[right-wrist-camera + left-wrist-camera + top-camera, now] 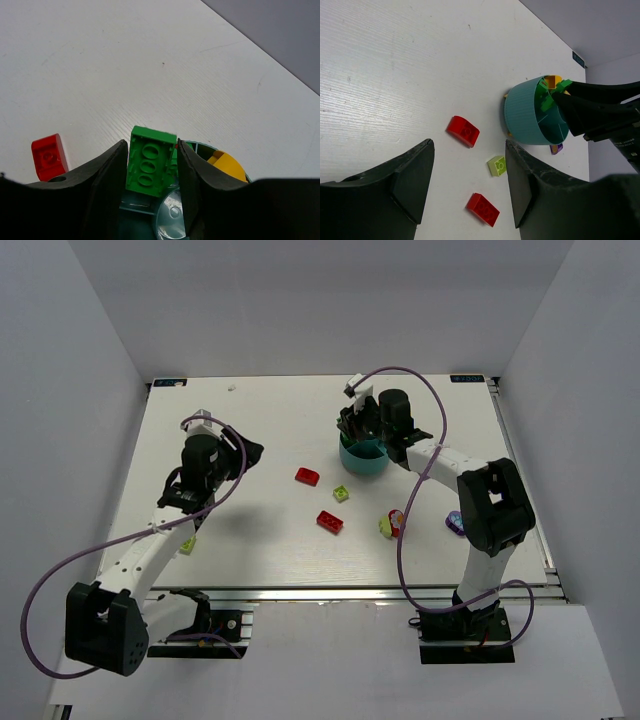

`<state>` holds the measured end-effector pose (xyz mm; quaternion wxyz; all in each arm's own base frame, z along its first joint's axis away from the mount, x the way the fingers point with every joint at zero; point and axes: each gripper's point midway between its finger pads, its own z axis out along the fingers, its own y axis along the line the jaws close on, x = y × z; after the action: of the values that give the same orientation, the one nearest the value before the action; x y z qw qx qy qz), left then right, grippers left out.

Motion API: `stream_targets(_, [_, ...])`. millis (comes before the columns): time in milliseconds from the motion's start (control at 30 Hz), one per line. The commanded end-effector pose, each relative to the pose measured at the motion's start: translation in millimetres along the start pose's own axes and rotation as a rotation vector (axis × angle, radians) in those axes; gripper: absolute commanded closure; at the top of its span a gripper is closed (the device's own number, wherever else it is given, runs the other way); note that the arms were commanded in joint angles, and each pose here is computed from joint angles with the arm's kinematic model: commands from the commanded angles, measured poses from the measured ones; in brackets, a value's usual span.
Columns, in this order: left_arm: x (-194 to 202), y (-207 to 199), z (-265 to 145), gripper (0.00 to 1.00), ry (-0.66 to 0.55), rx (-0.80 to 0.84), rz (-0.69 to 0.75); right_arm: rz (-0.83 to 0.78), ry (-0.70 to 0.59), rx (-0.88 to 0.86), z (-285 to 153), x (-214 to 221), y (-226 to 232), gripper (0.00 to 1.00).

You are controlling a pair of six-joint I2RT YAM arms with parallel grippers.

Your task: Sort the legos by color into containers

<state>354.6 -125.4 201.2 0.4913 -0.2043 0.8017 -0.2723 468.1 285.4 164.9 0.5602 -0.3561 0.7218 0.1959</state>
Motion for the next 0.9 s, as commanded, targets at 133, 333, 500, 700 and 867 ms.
stream_targets(133, [-8.5,-5.9,-9.7,0.32,-0.029,0.029,-0.002,-0.029,-0.038,0.032,-0.9,-8.7,-8.8,0.45])
stream_targets(333, [-9.2,-4.2,-12.7,0.32,-0.032,0.021,-0.003,-0.032,-0.06,0.023,-7.5,-18.0,-9.1,0.44])
stream_targets(500, [-13.3,1.3,-19.0,0.41,-0.047,-0.013,-0.003,-0.168,-0.142,-0.162,-34.6,-54.5,16.2,0.56])
stream_targets(700, [-16.4,24.0,-33.9,1.0,-0.058,-0.117,-0.03,-0.142,-0.072,-0.287,-70.5,-57.8,24.1,1.0])
stream_targets(867, [4.0,67.5,-51.1,0.97,0.013,-0.294,-0.112,-0.081,0.054,-0.436,-111.4,-25.0,30.7,0.95])
